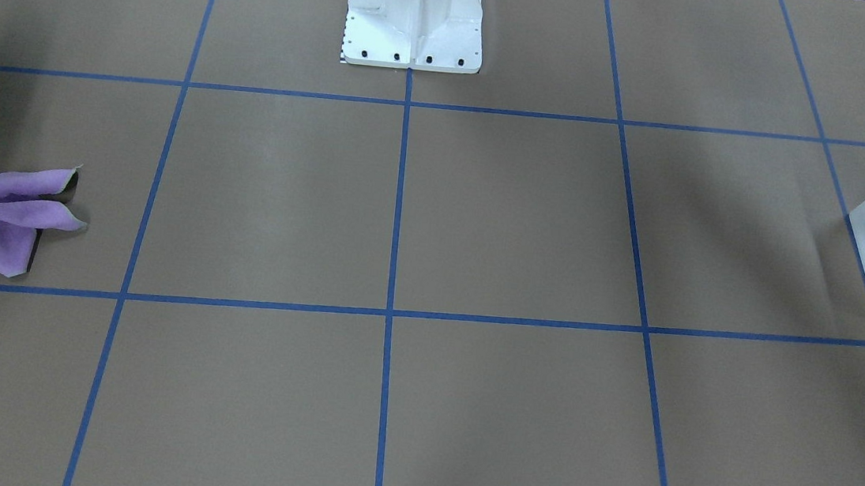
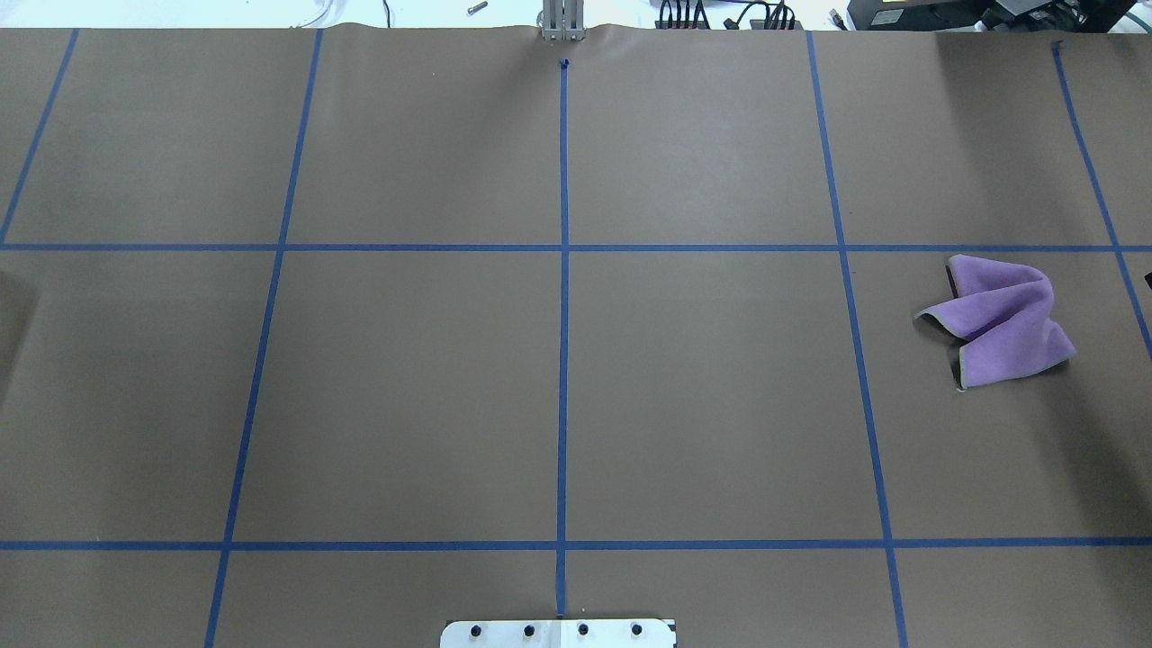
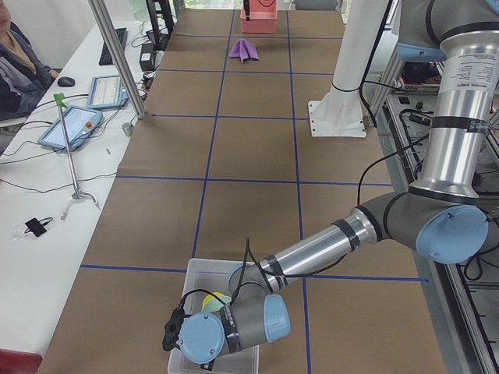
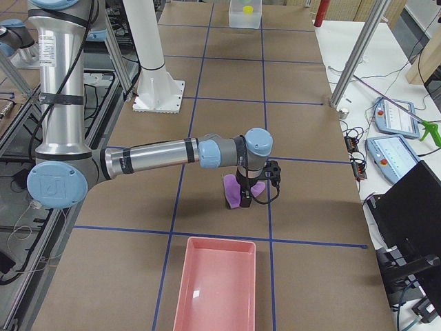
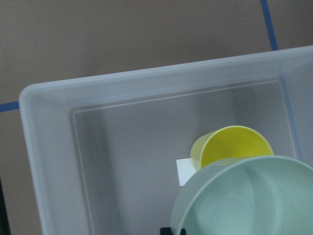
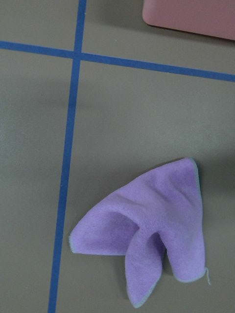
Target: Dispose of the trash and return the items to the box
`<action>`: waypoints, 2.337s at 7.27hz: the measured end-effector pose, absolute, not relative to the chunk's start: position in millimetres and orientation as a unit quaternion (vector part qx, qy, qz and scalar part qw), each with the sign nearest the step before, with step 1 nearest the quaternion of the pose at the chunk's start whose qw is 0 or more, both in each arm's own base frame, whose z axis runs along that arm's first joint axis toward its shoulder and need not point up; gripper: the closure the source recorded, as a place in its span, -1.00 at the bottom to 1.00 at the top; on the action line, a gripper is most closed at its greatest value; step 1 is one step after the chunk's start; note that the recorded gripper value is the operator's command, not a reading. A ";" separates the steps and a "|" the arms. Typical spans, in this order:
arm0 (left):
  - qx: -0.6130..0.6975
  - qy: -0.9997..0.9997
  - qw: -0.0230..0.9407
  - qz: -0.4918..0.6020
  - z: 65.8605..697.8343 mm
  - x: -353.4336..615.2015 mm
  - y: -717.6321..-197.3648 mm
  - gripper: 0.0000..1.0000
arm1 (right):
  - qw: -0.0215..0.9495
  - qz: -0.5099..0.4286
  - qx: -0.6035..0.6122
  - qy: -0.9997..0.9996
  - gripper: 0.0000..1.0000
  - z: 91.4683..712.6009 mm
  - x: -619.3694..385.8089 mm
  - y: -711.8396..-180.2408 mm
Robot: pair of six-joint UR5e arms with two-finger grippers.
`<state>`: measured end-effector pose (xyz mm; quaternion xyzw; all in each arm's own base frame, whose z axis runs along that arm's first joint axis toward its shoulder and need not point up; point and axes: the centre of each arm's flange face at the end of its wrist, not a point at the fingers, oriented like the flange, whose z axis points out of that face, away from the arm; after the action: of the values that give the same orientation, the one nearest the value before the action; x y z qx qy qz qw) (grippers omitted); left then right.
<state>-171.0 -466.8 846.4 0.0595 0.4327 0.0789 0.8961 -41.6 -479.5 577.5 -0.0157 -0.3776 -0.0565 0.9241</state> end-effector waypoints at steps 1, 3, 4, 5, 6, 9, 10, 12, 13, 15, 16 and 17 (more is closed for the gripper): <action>0.053 0.432 0.897 0.078 858.3 -170.7 -462.4 1.00 | 0.924 -0.056 -0.017 -0.377 -1.00 578.2 -41.9 -479.5; 0.044 0.429 0.899 0.076 877.0 -170.1 -455.8 1.00 | 0.924 -0.056 -0.018 -0.377 -1.00 579.3 -42.1 -479.5; 0.040 0.430 0.899 0.075 882.0 -169.9 -454.4 1.00 | 0.924 -0.056 -0.018 -0.377 -1.00 579.5 -42.1 -479.5; 0.037 0.431 0.899 0.073 885.9 -169.6 -452.9 1.00 | 0.924 -0.056 -0.018 -0.377 -1.00 579.8 -42.2 -479.5; 0.033 0.432 0.899 0.071 890.6 -168.9 -451.4 1.00 | 0.924 -0.055 -0.018 -0.377 -1.00 580.1 -42.1 -479.5; 0.024 0.426 0.902 0.070 897.1 -168.9 -452.0 1.00 | 0.924 -0.055 -0.020 -0.377 -1.00 582.0 -42.1 -479.6; 0.021 0.424 0.903 0.069 898.9 -168.6 -451.4 0.91 | 0.924 -0.055 -0.021 -0.377 -1.00 582.3 -42.4 -479.5; 0.016 0.424 0.903 0.068 902.2 -167.3 -449.7 0.07 | 0.924 -0.055 -0.021 -0.377 -1.00 582.6 -43.3 -479.5; 0.015 0.424 0.903 0.067 902.4 -167.0 -449.6 -0.23 | 0.924 -0.056 -0.022 -0.377 -1.00 582.6 -43.8 -479.4; 0.021 0.425 0.902 0.070 896.3 -167.8 -455.3 -0.30 | 0.924 -0.058 -0.022 -0.377 -1.00 582.5 -45.5 -479.4; 0.034 0.430 0.900 0.072 879.5 -170.2 -469.5 -0.36 | 0.924 -0.059 -0.023 -0.377 -1.00 582.9 -47.3 -479.5; 0.045 0.435 0.897 0.067 851.5 -174.1 -489.1 -0.38 | 0.924 -0.062 -0.026 -0.376 -1.00 584.6 -51.6 -480.2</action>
<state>-174.1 -489.1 851.5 0.0447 0.4347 0.0674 0.8969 -51.6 -480.2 584.6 -0.0264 -0.3764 -0.0620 0.9240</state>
